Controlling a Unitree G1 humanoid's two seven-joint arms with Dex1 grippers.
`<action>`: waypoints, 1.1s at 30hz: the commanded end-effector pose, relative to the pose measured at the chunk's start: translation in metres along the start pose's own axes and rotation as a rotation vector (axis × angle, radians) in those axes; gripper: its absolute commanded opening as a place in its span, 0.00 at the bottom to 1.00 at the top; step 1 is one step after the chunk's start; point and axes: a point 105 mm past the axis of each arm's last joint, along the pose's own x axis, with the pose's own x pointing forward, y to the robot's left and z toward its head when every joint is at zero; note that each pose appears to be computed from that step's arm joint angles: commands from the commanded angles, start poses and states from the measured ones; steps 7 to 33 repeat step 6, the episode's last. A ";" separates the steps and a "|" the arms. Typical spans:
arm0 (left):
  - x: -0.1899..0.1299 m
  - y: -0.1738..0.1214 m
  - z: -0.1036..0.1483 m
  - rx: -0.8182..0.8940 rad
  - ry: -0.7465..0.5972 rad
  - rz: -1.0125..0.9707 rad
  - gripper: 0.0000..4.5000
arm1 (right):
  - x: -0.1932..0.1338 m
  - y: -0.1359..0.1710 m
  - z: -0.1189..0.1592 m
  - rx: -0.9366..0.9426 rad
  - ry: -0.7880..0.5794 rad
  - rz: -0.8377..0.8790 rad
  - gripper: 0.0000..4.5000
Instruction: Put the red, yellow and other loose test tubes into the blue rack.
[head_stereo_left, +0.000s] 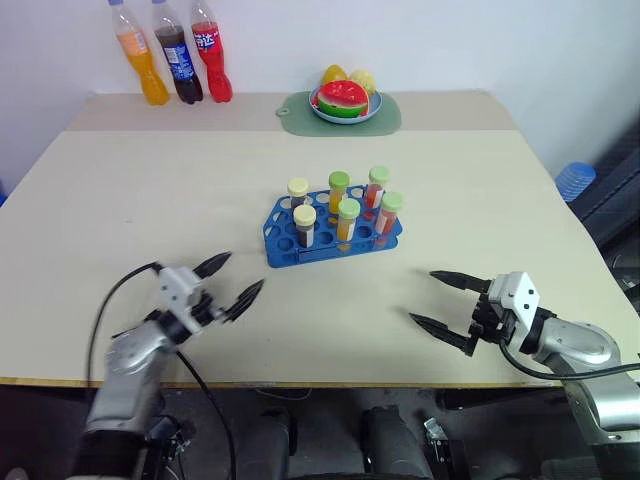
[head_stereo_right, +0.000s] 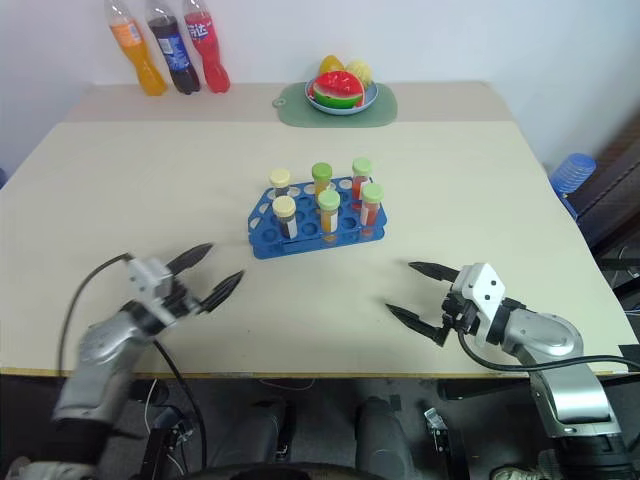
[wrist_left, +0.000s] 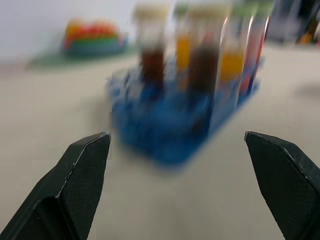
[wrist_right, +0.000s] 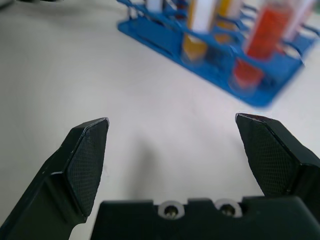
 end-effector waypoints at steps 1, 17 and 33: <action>-0.018 0.012 0.011 0.015 0.012 0.020 0.99 | -0.010 -0.007 0.000 -0.028 -0.010 -0.072 1.00; -0.030 0.016 0.017 0.010 0.056 0.028 0.99 | -0.017 -0.010 -0.003 -0.016 -0.010 -0.115 1.00; -0.030 0.016 0.017 0.010 0.056 0.028 0.99 | -0.017 -0.010 -0.003 -0.016 -0.010 -0.115 1.00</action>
